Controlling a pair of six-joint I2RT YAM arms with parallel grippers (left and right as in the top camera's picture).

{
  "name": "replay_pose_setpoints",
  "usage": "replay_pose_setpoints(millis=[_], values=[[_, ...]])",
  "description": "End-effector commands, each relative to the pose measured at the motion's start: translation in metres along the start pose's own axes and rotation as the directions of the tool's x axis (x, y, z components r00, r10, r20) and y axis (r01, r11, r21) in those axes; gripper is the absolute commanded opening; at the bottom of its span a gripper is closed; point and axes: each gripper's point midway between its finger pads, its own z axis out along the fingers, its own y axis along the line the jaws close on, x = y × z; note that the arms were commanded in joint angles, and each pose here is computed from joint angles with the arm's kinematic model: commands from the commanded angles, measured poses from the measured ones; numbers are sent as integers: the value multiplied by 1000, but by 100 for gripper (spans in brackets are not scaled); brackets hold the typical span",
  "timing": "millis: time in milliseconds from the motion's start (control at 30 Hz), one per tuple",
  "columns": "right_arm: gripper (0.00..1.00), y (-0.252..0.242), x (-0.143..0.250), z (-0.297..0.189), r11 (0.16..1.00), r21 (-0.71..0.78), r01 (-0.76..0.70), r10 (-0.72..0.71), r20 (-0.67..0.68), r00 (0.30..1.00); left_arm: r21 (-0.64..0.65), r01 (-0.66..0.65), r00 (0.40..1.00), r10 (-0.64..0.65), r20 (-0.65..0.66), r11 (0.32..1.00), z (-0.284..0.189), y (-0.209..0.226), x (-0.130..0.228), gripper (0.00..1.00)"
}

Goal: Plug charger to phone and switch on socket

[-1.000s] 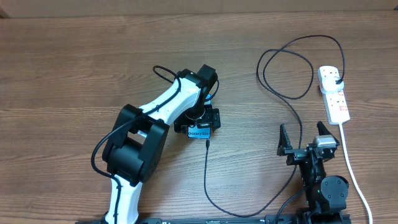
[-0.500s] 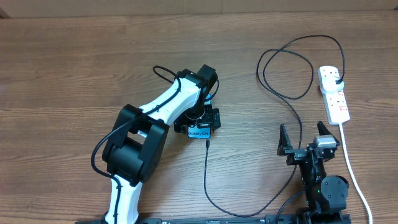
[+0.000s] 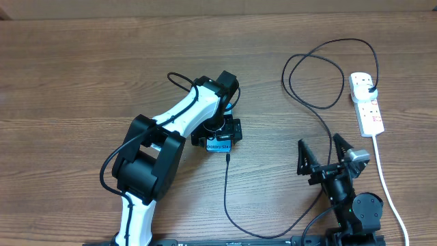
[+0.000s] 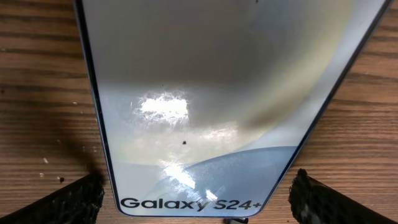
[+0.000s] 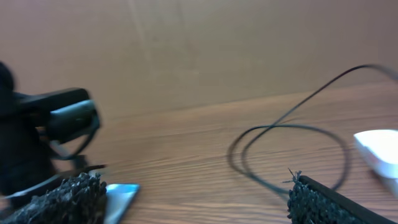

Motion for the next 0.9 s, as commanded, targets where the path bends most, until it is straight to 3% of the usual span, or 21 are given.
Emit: replay_pose_setpoints(millis=[0, 233, 467, 667, 867], values=[[100, 33, -20, -7, 985, -164, -56, 58, 12, 998, -87, 3, 992, -14, -126, 996, 63, 27, 16, 100], [100, 53, -79, -24, 976, -177, -127, 128, -2, 992, -87, 2, 992, -13, -126, 996, 63, 27, 16, 100], [100, 61, -110, -21, 977, -89, -192, 171, -203, 964, -87, 3, 992, -14, -126, 996, 63, 27, 15, 100], [100, 50, -86, 8, 967, 54, -251, 247, -462, 852, -87, 3, 992, -14, -126, 996, 63, 27, 15, 100], [100, 51, -41, 41, 930, 86, -358, 330, -626, 706, -86, 3, 992, -13, -124, 996, 63, 27, 15, 100]])
